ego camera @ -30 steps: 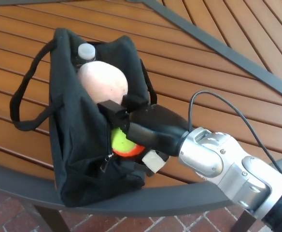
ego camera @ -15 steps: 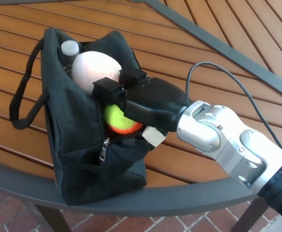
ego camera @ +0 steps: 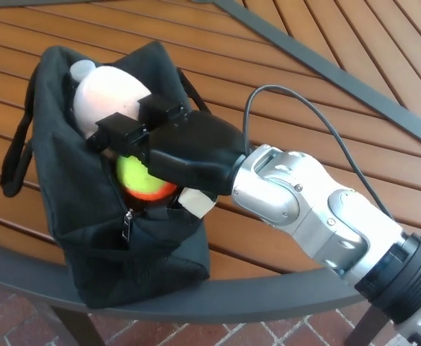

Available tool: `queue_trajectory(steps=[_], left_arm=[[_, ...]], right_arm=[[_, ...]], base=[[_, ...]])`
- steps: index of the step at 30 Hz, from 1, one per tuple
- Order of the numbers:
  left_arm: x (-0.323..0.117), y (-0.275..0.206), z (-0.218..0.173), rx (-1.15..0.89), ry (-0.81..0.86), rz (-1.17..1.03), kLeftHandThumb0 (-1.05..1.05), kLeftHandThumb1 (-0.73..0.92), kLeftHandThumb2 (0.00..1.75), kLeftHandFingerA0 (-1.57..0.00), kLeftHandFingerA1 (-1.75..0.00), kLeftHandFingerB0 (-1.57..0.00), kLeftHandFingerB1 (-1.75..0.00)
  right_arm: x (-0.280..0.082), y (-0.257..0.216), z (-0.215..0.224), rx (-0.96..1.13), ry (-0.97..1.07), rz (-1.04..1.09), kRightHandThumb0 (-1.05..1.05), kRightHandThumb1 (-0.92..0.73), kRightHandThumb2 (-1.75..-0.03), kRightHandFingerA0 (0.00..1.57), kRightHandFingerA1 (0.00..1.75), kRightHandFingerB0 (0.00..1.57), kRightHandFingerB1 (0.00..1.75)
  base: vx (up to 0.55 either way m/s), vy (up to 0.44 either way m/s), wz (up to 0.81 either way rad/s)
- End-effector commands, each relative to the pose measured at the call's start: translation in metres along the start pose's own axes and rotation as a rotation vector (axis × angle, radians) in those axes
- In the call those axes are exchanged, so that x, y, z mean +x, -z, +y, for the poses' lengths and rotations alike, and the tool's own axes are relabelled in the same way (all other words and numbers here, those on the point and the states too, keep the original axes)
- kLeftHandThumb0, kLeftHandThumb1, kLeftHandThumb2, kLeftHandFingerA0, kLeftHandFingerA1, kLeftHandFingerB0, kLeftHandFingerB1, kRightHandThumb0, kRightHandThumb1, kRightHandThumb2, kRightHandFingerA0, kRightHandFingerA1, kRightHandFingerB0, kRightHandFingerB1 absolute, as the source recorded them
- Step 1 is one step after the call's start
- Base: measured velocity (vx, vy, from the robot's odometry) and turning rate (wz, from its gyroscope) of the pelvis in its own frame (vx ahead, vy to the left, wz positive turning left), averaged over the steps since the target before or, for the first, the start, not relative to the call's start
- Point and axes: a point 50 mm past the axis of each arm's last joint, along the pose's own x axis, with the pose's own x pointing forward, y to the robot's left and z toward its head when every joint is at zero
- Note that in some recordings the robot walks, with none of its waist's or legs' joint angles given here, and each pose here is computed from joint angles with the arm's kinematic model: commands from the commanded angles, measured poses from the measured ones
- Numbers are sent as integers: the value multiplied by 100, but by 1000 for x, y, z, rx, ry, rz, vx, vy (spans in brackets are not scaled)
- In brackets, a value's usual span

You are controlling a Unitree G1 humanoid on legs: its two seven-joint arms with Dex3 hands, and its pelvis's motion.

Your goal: Pick up a rubric cube, an apple, a tennis ball, a soft toy, a bottle from the table and put it into the lunch box one by one

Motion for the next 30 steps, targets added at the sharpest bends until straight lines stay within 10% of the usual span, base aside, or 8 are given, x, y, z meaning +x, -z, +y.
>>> queue_trajectory(steps=[1, 2, 7, 8, 12, 13, 30], left_arm=[[-4, 2, 2, 33, 25, -39, 6, 46, 115, -106, -121, -93, -102], [-3, 1, 1, 41, 30, -35, 6, 47, 113, -104, -119, -92, -100], [-3, 1, 0, 30, 29, -29, 5, 48, 111, -103, -119, -91, -101], [-4, 2, -1, 30, 29, -23, 4, 50, 109, -103, -119, -91, -101], [-3, 1, 0, 41, 22, -32, 5, 47, 109, -107, -118, -95, -101], [-3, 1, 0, 39, 21, -49, 6, 47, 116, -109, -125, -95, -104], [-9, 6, 1, 62, 6, -51, 7, 56, 102, -103, -117, -93, -97]], right_arm=[[1, 1, 4, -30, -51, 13, -34, -62, -70, 90, 175, 72, 156], [1, 0, 8, -76, -87, 28, -36, -70, -70, 73, 136, 55, 89], [1, 0, 9, -126, -138, 63, -40, -72, -67, 58, 108, 41, 72], [1, 1, 10, -213, -169, 96, -53, -57, -57, 0, 55, 14, 49], [2, 4, 9, -317, -194, 138, -81, -42, -70, 0, 0, 2, 39], [1, 6, 5, -377, -220, 179, -84, -45, -86, 0, 26, 0, 25], [8, 6, -21, -405, -180, 316, -105, -58, -96, 0, 29, 0, 4]], base=[[0, 0, 0], [0, 0, 0], [0, 0, 0], [0, 0, 0], [0, 0, 0], [0, 0, 0], [0, 0, 0]])
